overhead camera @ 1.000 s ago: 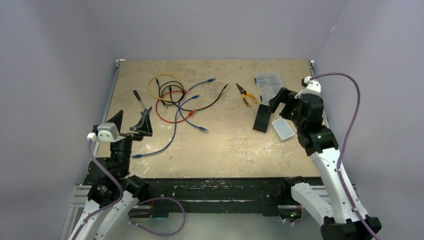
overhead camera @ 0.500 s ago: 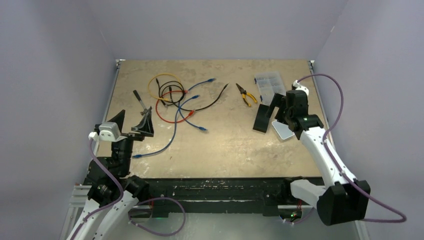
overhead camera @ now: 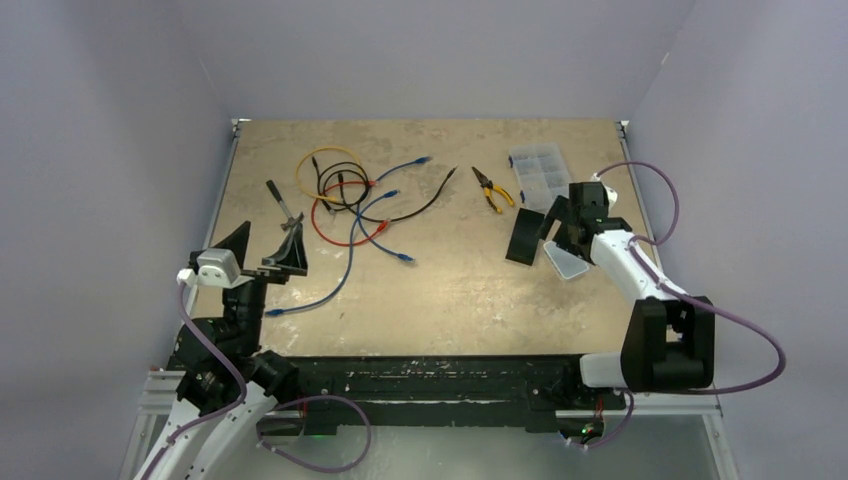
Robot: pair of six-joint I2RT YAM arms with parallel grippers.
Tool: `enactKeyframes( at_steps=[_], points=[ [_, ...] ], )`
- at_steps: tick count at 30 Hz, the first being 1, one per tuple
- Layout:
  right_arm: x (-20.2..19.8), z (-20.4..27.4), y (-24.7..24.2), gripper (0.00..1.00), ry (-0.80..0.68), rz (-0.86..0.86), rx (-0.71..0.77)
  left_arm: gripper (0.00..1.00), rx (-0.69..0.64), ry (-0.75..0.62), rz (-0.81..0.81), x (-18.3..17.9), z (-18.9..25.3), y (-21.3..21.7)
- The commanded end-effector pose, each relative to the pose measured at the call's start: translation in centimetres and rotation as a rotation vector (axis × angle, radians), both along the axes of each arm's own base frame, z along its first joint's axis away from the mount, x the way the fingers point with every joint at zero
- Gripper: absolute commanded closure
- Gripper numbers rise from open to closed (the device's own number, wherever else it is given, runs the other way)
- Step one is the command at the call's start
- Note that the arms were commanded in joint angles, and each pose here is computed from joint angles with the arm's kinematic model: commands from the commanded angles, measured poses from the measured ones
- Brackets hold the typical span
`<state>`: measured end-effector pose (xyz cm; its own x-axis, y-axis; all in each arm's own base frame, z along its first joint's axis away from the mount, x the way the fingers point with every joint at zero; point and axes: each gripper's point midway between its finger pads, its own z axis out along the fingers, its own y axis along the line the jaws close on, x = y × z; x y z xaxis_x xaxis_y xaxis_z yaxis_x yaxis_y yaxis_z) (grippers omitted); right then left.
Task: Insert the plug into the switch port
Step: Move the switch port to the corner of the board.
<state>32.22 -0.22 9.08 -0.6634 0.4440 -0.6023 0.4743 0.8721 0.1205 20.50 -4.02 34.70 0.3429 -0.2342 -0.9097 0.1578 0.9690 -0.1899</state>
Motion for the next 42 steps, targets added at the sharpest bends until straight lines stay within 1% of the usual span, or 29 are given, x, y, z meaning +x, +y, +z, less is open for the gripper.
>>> enactKeyframes(
  at_steps=[1,3,4,12,18,23,31,36,39,42],
  points=[
    [0.7,-1.6,-1.1,0.01,0.005,-0.057,0.034,0.01,-0.01,-0.047,0.006,-0.5,0.9,0.3],
    [0.9,-2.3,-1.0,0.02,0.014,-0.048,0.049,0.02,-0.014,-0.053,0.012,-0.6,0.8,0.5],
    [0.9,-2.5,-1.8,0.01,0.017,-0.069,0.049,0.02,-0.018,-0.055,0.015,-0.6,0.8,0.6],
    [1.0,-3.4,-3.0,0.01,0.062,-0.073,0.001,0.02,-0.023,-0.067,0.01,-0.8,0.8,0.6],
    [1.7,-1.3,-4.3,0.01,0.03,-0.08,-0.067,0.02,-0.025,-0.071,0.01,-1.0,0.9,0.6],
    [1.9,-1.8,-4.9,0.01,0.054,-0.076,-0.083,0.02,-0.025,-0.072,0.009,-1.0,0.9,0.6],
    [2.0,-3.6,-3.8,0.01,0.077,-0.019,-0.023,0.03,-0.022,-0.071,0.009,-0.9,0.8,0.6],
    [1.0,-3.7,-2.6,0.02,0.078,0.011,0.031,0.03,-0.019,-0.069,0.007,-0.9,0.8,0.5],
    [0.2,-3.6,-2.6,0.01,0.079,0.019,0.023,0.03,-0.023,-0.072,0.006,-0.9,0.9,0.5],
    [-0.7,-3.9,-1.5,0.02,0.085,0.056,0.068,0.03,-0.021,-0.07,0.007,-0.9,0.8,0.5]
  ],
)
